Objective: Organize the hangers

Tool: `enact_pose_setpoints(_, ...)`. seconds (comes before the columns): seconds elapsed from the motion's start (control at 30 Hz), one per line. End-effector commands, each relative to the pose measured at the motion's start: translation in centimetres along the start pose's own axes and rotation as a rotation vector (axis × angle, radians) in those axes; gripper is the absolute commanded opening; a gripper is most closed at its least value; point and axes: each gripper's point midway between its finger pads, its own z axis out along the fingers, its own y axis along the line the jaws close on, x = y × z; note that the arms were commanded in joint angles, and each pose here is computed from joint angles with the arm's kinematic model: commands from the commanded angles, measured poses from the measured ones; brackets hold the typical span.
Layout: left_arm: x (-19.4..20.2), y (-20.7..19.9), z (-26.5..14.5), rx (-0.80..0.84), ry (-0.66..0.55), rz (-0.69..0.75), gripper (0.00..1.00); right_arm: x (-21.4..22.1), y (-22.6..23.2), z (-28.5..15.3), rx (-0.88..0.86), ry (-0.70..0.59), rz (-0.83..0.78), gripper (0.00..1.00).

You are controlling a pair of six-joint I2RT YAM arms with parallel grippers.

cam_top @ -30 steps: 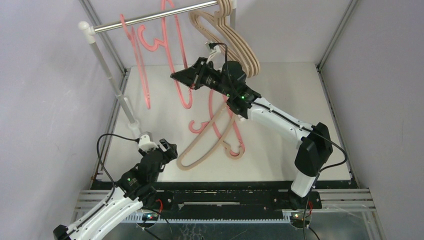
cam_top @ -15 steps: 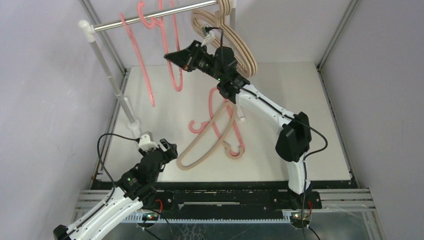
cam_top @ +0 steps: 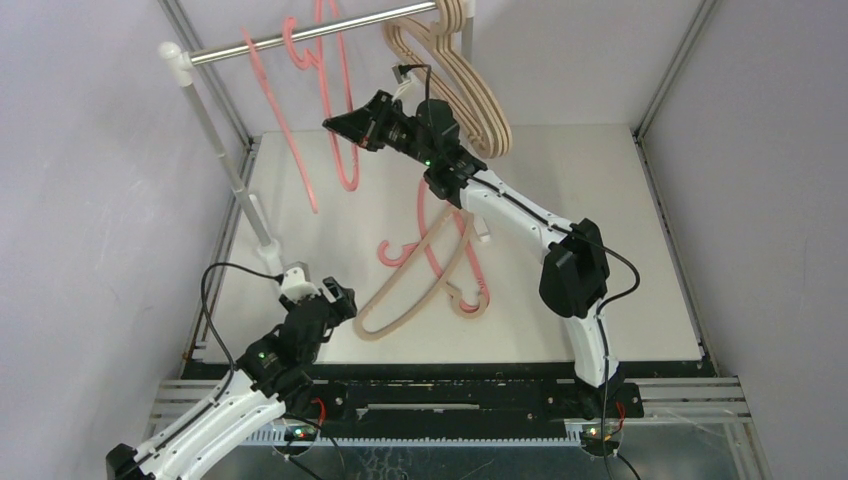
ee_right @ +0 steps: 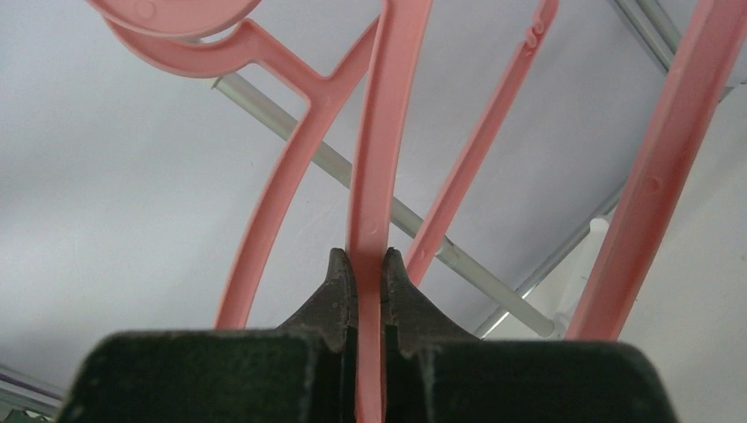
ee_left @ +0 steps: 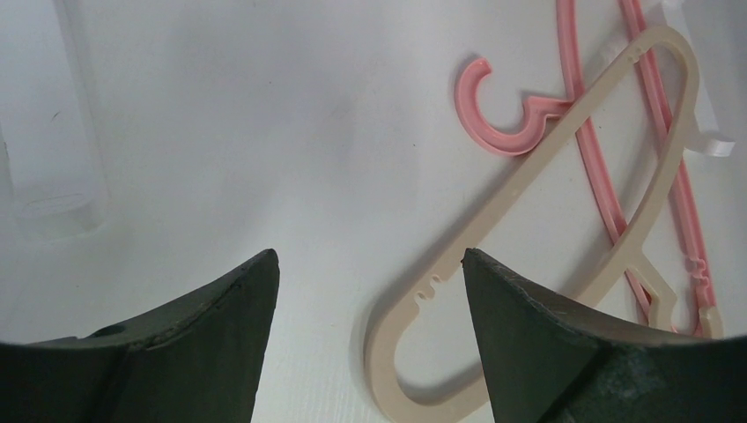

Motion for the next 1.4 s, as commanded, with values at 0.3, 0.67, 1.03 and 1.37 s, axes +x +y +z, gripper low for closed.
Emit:
enact_pose_setpoints(0.3,-0.5,-0.8,0.6,0.006,-0.011,0.018,0.81,1.5,-0.2,-4.5,0.122,0.075,-0.113,0.55)
enact_pose_setpoints(0.67,-0.3,-2.0,1.0,0.038,0.016,0.064,0.81,2.0,0.2,-10.1,0.29,0.054,-0.262,0.7)
enact_pose_setpoints(1.03,1.1,-5.3,1.2,0.112,0.055,0.194,0.79,7.2,-6.4,-22.6,0.698,0.184,-0.421,0.69)
enact_pose_setpoints(1.37,0.4,-9.2,0.3,0.167,0.021,0.307,0.77,11.0,-12.4,-30.9,0.916,0.235,-0.36,0.68)
